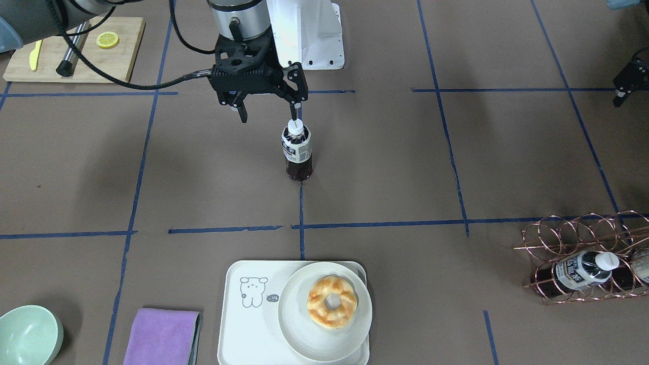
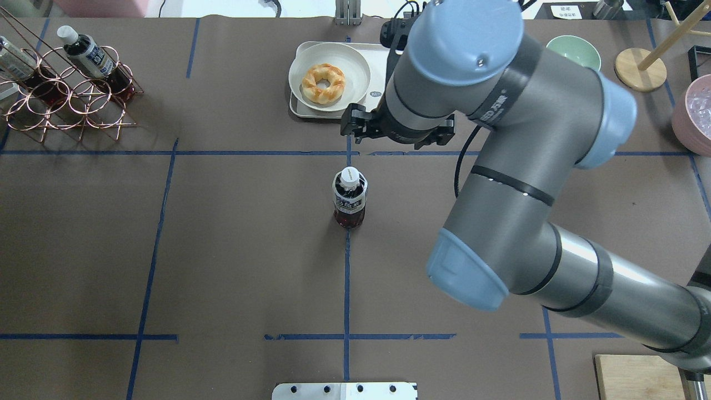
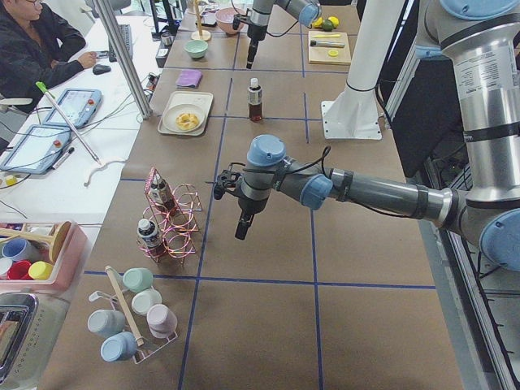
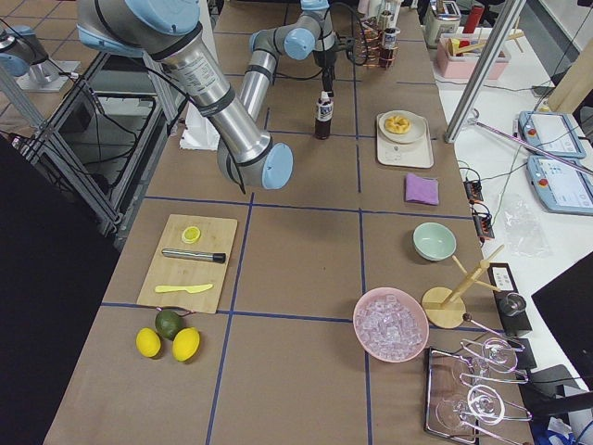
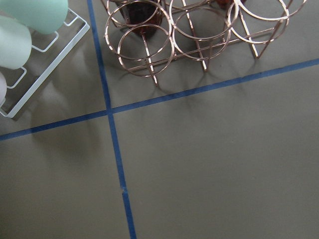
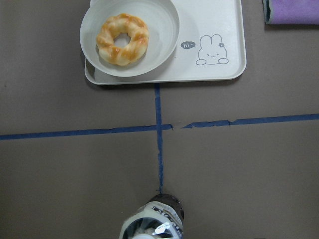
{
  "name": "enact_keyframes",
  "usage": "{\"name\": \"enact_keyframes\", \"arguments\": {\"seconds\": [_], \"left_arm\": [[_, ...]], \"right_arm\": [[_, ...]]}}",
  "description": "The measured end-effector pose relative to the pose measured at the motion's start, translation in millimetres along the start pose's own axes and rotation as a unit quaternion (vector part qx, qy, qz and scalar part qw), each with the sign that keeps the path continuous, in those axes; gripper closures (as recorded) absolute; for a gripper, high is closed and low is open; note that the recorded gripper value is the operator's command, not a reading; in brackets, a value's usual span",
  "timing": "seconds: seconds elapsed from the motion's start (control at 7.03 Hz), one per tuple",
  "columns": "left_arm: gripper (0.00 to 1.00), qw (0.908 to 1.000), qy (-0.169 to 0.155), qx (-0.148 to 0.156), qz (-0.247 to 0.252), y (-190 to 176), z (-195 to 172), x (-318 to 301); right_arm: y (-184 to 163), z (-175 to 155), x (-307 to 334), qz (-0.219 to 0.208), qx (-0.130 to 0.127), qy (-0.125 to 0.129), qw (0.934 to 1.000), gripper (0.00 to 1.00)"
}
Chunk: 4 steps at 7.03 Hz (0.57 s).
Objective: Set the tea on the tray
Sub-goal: 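Move the right gripper over the standing tea bottle, then lower the right gripper and close it on the bottle cap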
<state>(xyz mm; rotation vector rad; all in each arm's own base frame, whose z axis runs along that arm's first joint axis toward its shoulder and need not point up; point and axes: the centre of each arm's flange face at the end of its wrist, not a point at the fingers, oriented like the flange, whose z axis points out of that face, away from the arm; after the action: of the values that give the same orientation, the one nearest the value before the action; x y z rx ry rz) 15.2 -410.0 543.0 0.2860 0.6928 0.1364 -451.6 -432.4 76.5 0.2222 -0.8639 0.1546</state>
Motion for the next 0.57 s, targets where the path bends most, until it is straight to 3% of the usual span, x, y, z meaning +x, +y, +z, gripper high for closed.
{"name": "enact_keyframes", "arguments": {"seconds": [0.28,0.57], "left_arm": [[0.00,1.0000,0.001,-0.002,0.001,3,1,-6],[0.00,1.0000,0.004,-0.002,0.000,4,0,-8]], "right_arm": [[13,20,-27,-0.009,-0.001,0.014,0.9999,0.06],[21,31,-37,-0.014,-0.007,0.022,0.9996,0.26]]}}
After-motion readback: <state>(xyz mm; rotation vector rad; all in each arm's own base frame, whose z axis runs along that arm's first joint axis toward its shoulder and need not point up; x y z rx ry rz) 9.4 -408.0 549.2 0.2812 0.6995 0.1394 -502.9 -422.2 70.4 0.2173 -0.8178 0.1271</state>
